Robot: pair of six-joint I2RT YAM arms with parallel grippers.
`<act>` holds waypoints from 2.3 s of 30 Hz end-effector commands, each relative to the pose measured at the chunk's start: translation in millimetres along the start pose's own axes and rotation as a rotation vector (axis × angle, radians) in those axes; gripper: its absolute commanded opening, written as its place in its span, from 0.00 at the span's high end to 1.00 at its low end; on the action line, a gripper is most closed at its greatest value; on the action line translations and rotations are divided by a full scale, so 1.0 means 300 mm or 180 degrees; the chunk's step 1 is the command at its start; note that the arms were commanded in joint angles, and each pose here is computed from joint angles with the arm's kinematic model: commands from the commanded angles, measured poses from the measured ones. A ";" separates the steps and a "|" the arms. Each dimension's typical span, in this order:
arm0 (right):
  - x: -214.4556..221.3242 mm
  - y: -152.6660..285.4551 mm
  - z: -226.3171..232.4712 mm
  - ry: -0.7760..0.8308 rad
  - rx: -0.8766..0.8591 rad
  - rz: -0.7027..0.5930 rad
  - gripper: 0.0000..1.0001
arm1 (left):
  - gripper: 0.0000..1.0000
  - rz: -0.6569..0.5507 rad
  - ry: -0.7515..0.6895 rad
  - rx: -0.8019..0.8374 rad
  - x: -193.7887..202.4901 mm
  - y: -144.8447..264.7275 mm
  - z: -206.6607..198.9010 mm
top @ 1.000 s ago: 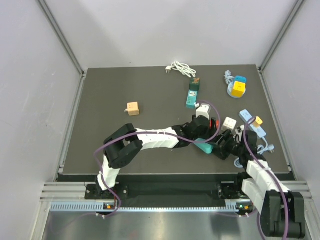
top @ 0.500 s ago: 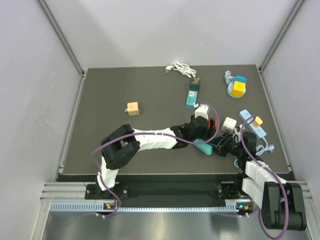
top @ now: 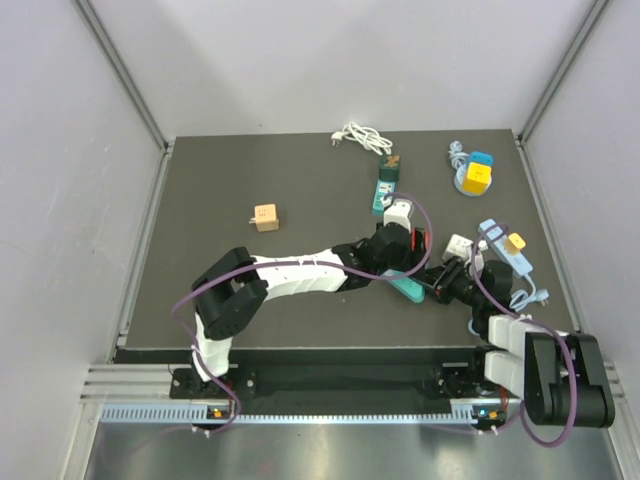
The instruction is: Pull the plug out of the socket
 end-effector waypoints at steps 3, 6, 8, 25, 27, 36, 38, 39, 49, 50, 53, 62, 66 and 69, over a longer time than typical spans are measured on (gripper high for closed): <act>0.053 0.020 -0.089 -0.0292 0.0187 -0.0144 1.00 | 1.00 -0.1020 0.0405 0.1123 -0.293 0.241 -0.215; 0.050 0.022 -0.082 -0.0400 0.0128 -0.0153 1.00 | 1.00 -0.1079 0.0341 0.1155 -0.265 0.256 -0.191; 0.047 0.021 -0.086 -0.0459 0.0160 -0.0159 1.00 | 1.00 -0.1090 0.0250 0.1130 -0.236 0.255 -0.170; 0.027 0.002 -0.122 -0.0162 0.0295 0.0093 0.95 | 1.00 -0.0712 -0.0364 -0.0112 -0.223 0.342 -0.030; 0.006 -0.004 -0.121 0.0062 0.0358 0.0069 0.79 | 1.00 -0.0508 -0.0377 -0.0465 -0.214 0.395 0.056; -0.046 0.007 -0.115 0.0445 0.0990 0.0048 0.38 | 1.00 -0.0431 0.0141 -0.1476 -0.168 0.692 0.447; -0.047 0.019 -0.117 0.0455 0.1184 0.0078 0.31 | 1.00 -0.0468 0.0196 -0.1650 -0.173 0.733 0.495; -0.054 0.023 -0.107 0.0502 0.1252 0.0119 0.24 | 1.00 -0.0415 0.0176 -0.1769 -0.159 0.745 0.518; -0.076 0.076 0.052 0.1038 0.1388 -0.0007 0.00 | 1.00 -0.0036 0.0129 -0.2692 -0.107 0.716 0.680; -0.075 0.080 0.066 0.1090 0.1399 -0.0002 0.00 | 1.00 0.0005 0.0107 -0.2751 -0.104 0.701 0.692; -0.071 0.095 0.137 0.1349 0.1405 -0.0009 0.00 | 1.00 0.0158 -0.0092 -0.2891 -0.109 0.661 0.720; -0.034 0.091 0.149 0.1509 0.1361 0.0087 0.00 | 1.00 0.0581 -0.0641 -0.3494 -0.138 0.522 0.774; -0.031 0.080 0.140 0.1498 0.1352 0.0158 0.00 | 1.00 0.0685 -0.0964 -0.3768 -0.144 0.468 0.776; -0.029 0.081 0.141 0.1509 0.1331 0.0157 0.00 | 1.00 0.0920 -0.1185 -0.3809 -0.129 0.434 0.779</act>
Point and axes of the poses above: each gripper's point midway between its finger pads, its own y axis back along the fingers, its own z axis along the line the jaws close on, x = y × z, the point moved 10 cm from there along y, back along the fingers, and after that the axes turned 3 degrees about -y, right-handed, at the moved point
